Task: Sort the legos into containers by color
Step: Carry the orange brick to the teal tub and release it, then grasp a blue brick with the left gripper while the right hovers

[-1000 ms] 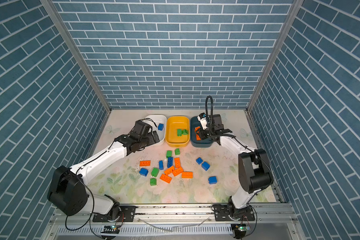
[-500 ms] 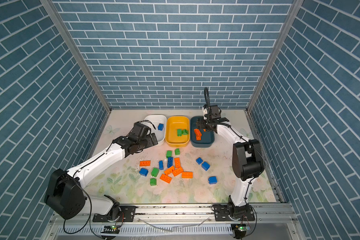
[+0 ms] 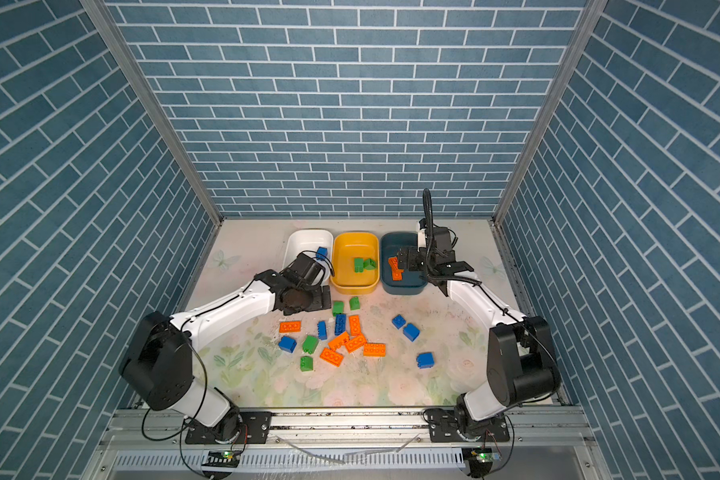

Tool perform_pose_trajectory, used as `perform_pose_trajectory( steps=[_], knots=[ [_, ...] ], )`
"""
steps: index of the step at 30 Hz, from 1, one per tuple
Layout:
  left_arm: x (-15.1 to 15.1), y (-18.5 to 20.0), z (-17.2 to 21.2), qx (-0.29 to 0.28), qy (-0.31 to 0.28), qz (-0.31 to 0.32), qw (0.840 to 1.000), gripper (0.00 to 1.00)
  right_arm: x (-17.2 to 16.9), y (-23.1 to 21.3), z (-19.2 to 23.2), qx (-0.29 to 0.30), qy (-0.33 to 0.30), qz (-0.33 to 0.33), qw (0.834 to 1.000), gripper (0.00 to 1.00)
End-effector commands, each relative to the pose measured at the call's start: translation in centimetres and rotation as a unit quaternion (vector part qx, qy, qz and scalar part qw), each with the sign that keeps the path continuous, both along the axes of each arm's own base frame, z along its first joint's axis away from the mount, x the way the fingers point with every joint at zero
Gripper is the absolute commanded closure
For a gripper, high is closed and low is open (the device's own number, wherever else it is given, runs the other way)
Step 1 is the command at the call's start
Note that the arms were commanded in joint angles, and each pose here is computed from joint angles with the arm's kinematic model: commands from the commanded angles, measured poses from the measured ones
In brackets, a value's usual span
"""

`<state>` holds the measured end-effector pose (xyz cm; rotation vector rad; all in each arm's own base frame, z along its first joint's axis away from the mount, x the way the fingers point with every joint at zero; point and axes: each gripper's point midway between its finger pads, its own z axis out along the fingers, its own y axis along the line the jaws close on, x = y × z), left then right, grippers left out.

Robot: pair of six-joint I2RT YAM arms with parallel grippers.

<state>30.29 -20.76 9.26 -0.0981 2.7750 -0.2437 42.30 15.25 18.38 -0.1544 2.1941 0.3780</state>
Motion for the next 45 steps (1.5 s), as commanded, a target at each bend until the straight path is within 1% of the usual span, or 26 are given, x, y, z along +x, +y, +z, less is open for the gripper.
perform_pose_trajectory(
  steps=[1, 3, 5, 9, 12, 15, 20, 22, 24, 28, 33, 36, 38, 41, 45],
  knots=[
    [-2.0, 0.3, -1.6, 0.047, 0.046, -0.013, 0.998, 0.09, 0.1, -1.6, 1.7, -0.002, -0.047, -0.042, 0.998, 0.01],
    [-2.4, 0.5, -2.4, 0.059, 0.057, 0.005, 0.997, 0.13, -0.2, -2.1, 2.0, -0.007, -0.054, -0.051, 0.997, 0.01],
    [-2.5, 0.1, -3.4, 0.056, 0.067, 0.004, 0.996, 0.18, -0.5, -3.0, 2.2, -0.012, -0.063, -0.072, 0.995, 0.01],
    [-2.7, -0.2, -4.6, 0.072, 0.084, 0.004, 0.994, 0.33, -1.1, -4.3, 3.2, -0.018, -0.092, -0.099, 0.991, 0.01],
    [-2.9, -0.5, -5.4, 0.072, 0.093, 0.007, 0.993, 0.45, -1.6, -5.0, 3.7, -0.021, -0.104, -0.110, 0.988, 0.01],
    [-3.4, -0.8, -6.3, 0.073, 0.107, 0.009, 0.992, 0.50, -2.0, -5.8, 3.7, -0.030, -0.106, -0.126, 0.986, 0.01],
    [-3.9, -1.6, -7.4, 0.054, 0.122, 0.001, 0.991, 0.60, -2.4, -6.1, 3.4, -0.036, -0.104, -0.130, 0.985, 0.01],
    [-4.1, -1.6, -7.7, 0.053, 0.126, 0.000, 0.991, 0.62, -2.5, -6.1, 3.3, -0.037, -0.101, -0.130, 0.986, 0.01],
    [-4.0, -1.3, -7.7, 0.063, 0.125, 0.004, 0.990, 0.70, -2.6, -6.1, 3.3, -0.037, -0.099, -0.130, 0.986, 0.01],
    [-3.6, -1.7, -6.9, 0.049, 0.101, -0.001, 0.994, 0.78, -2.7, -5.6, 3.3, -0.034, -0.097, -0.113, 0.988, 0.01],
    [-2.5, -1.3, -5.5, 0.057, 0.063, -0.009, 0.996, 0.89, -2.9, -4.8, 3.0, -0.028, -0.089, -0.089, 0.992, 0.01],
    [-1.3, -1.2, -4.1, 0.062, 0.030, -0.003, 0.998, 0.94, -3.0, -4.0, 2.6, -0.025, -0.073, -0.067, 0.995, 0.01],
    [-0.3, -1.1, -2.8, 0.062, 0.002, 0.001, 0.998, 0.95, -3.1, -3.0, 2.3, -0.019, -0.063, -0.040, 0.997, 0.01],
    [1.7, -1.7, -0.5, 0.046, -0.042, -0.007, 0.998, 0.94, -3.4, -1.5, 2.2, -0.009, -0.056, 0.001, 0.998, 0.01],
    [4.4, -1.1, 2.0, 0.050, -0.079, 0.003, 0.996, 0.94, -3.5, -0.2, 2.2, -0.015, -0.051, 0.028, 0.998, 0.01]
  ],
)
